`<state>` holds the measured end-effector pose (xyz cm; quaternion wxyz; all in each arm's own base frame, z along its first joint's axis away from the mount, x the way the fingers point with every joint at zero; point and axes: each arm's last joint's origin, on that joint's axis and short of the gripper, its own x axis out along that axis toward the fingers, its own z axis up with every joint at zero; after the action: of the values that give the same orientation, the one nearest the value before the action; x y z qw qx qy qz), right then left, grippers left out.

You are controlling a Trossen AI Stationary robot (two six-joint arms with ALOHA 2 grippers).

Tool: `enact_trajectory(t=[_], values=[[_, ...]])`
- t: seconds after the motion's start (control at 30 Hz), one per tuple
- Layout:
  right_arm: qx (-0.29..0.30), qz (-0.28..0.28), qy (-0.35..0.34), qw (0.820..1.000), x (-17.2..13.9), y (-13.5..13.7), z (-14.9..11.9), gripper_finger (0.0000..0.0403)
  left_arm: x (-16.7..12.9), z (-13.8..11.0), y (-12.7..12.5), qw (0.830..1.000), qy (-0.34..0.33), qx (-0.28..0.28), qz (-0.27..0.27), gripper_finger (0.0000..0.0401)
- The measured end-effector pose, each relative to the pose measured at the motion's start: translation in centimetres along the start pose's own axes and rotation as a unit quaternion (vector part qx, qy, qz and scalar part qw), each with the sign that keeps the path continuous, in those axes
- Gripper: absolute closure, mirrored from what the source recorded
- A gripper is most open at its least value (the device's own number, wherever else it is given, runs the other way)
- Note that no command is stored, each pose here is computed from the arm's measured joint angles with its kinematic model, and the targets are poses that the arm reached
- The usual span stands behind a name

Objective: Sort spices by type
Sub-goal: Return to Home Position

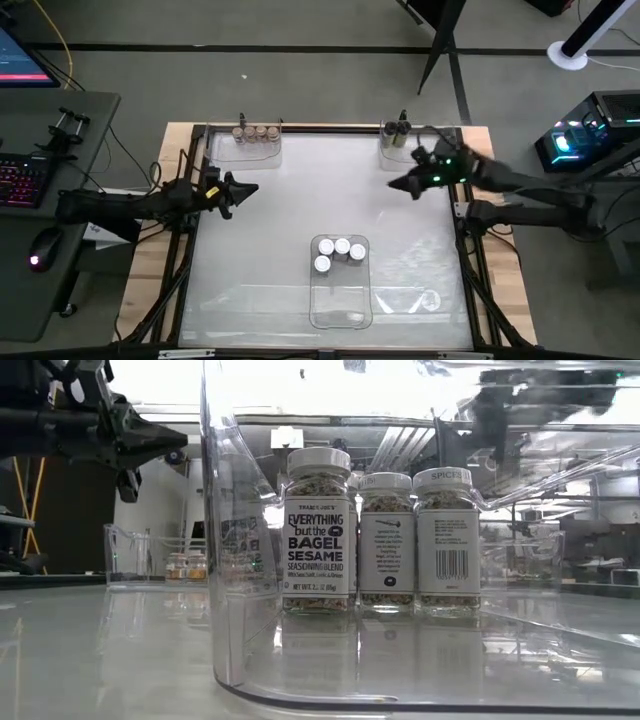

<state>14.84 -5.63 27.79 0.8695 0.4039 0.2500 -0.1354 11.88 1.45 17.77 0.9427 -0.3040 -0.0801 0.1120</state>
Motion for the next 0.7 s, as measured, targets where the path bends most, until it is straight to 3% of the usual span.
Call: enact_trajectory(t=[0.07,0.2,0.37,0.5,0.7], values=[[-0.015,0.086,-0.059,0.994,2.5,-0.9,-0.2,0.0403,0.0,0.0,0.0,1.0,0.0,0.006,0.0,0.0394],[-0.056,0.228,-0.155,0.96,5.3,-1.0,-0.4,0.0403,0.0,0.0,0.0,1.0,0.0,0.019,0.001,0.0394],[-0.141,0.332,-0.161,0.919,5.3,1.8,-2.4,0.0403,0.0,0.0,0.0,1.0,0.0,0.019,0.0,0.0394],[-0.182,0.349,-0.118,0.912,4.7,3.8,-5.2,0.0403,0.0,0.0,0.0,1.0,0.0,0.019,0.0,0.0394],[-0.219,0.274,-0.082,0.933,2.4,3.6,-8.3,0.0403,0.0,0.0,0.0,1.0,0.0,0.019,0.0,0.0394]])
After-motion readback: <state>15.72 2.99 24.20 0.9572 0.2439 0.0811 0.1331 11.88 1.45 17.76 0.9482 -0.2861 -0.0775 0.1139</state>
